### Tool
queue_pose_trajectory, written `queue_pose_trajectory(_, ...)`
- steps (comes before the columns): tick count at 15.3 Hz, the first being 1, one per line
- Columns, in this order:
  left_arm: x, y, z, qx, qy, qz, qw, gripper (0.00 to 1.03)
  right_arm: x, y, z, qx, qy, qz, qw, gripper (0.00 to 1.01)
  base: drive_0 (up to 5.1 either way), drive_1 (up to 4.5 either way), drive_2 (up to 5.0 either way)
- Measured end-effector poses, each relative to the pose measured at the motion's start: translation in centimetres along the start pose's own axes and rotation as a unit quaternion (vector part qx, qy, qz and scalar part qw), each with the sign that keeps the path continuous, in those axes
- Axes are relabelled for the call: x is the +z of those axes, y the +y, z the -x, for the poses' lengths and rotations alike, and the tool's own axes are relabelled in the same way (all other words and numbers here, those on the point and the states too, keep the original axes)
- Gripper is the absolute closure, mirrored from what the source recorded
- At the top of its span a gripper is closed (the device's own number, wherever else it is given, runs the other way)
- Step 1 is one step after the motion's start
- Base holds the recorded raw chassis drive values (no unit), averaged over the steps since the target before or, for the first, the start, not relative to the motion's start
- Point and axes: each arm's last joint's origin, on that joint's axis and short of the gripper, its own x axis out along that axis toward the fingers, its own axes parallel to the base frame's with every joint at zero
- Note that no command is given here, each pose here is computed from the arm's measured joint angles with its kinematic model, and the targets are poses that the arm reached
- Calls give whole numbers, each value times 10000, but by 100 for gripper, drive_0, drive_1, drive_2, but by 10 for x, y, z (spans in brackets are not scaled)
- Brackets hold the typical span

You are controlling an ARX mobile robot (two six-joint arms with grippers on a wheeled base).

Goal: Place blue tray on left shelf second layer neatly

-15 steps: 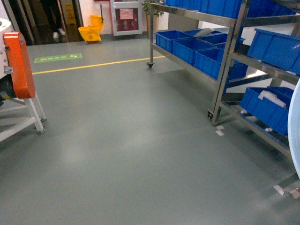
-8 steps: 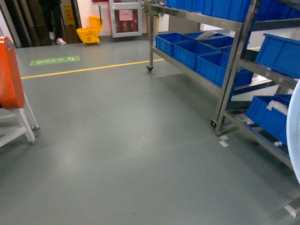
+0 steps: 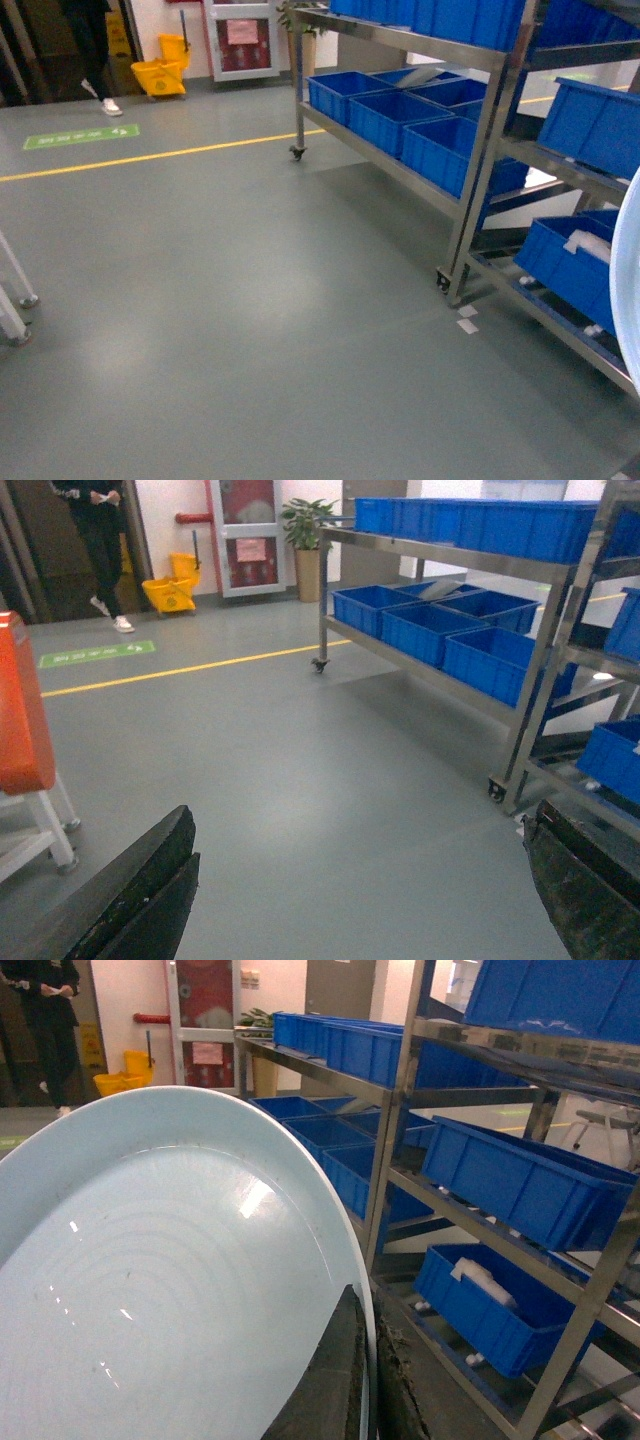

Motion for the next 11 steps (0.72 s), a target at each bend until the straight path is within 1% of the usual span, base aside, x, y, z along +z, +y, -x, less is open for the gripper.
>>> queue_pose_trajectory(11, 0, 0, 0, -10, -10, 0, 10000, 5, 0, 0, 0, -3, -15, -1, 10000, 99, -159, -159, -159)
